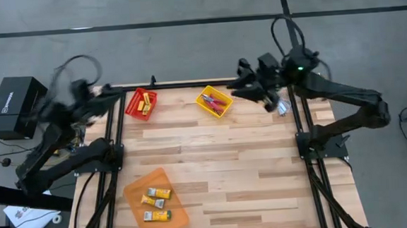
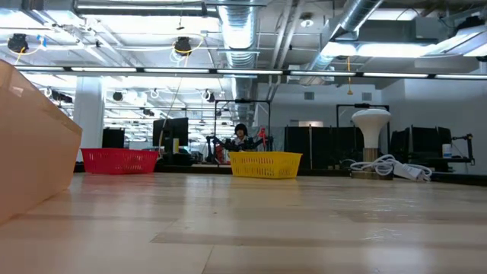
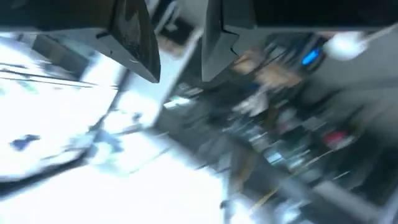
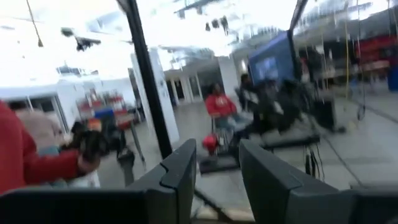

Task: Pick & Place School Supplies
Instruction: Return to Home Position

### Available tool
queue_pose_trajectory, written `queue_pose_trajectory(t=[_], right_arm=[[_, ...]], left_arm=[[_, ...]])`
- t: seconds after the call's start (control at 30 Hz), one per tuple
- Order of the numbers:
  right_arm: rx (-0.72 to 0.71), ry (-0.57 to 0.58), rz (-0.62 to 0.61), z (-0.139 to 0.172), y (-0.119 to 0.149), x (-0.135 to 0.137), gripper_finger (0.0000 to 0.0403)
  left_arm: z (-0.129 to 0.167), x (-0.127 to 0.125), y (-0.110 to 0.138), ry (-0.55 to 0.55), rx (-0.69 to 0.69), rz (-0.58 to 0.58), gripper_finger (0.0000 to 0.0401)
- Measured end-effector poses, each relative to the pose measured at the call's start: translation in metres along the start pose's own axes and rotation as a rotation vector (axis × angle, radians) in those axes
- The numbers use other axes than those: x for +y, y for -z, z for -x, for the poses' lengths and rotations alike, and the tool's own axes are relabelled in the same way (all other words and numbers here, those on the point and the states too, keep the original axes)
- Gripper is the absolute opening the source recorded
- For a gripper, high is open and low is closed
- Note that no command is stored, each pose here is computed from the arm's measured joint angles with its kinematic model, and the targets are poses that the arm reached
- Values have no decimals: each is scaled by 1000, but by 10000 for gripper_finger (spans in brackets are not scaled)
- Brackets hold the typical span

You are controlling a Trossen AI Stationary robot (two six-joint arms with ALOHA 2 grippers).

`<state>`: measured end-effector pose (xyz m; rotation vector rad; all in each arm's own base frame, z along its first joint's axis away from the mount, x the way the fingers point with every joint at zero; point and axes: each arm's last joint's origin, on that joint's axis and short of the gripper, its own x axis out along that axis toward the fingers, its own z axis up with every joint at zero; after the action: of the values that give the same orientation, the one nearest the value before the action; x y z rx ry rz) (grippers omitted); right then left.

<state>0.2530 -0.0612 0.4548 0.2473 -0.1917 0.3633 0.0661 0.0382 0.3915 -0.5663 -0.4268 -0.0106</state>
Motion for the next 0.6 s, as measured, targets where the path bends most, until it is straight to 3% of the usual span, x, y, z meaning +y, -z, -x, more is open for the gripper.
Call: queue_pose_trajectory(t=[0.23,0.37,0.5,0.6], right_arm=[[118,-2,-67,29,-13,47,113],[148,-18,-122,40,-14,60,113],[188,-20,-77,41,-9,62,113],[257,16,-219,42,-1,59,113]], left_arm=[[38,-42,-3,221,-87,-73,100],[51,-52,-3,260,-119,-96,99],[55,-55,-3,274,-132,-107,99],[53,-54,-3,274,-118,-70,99]])
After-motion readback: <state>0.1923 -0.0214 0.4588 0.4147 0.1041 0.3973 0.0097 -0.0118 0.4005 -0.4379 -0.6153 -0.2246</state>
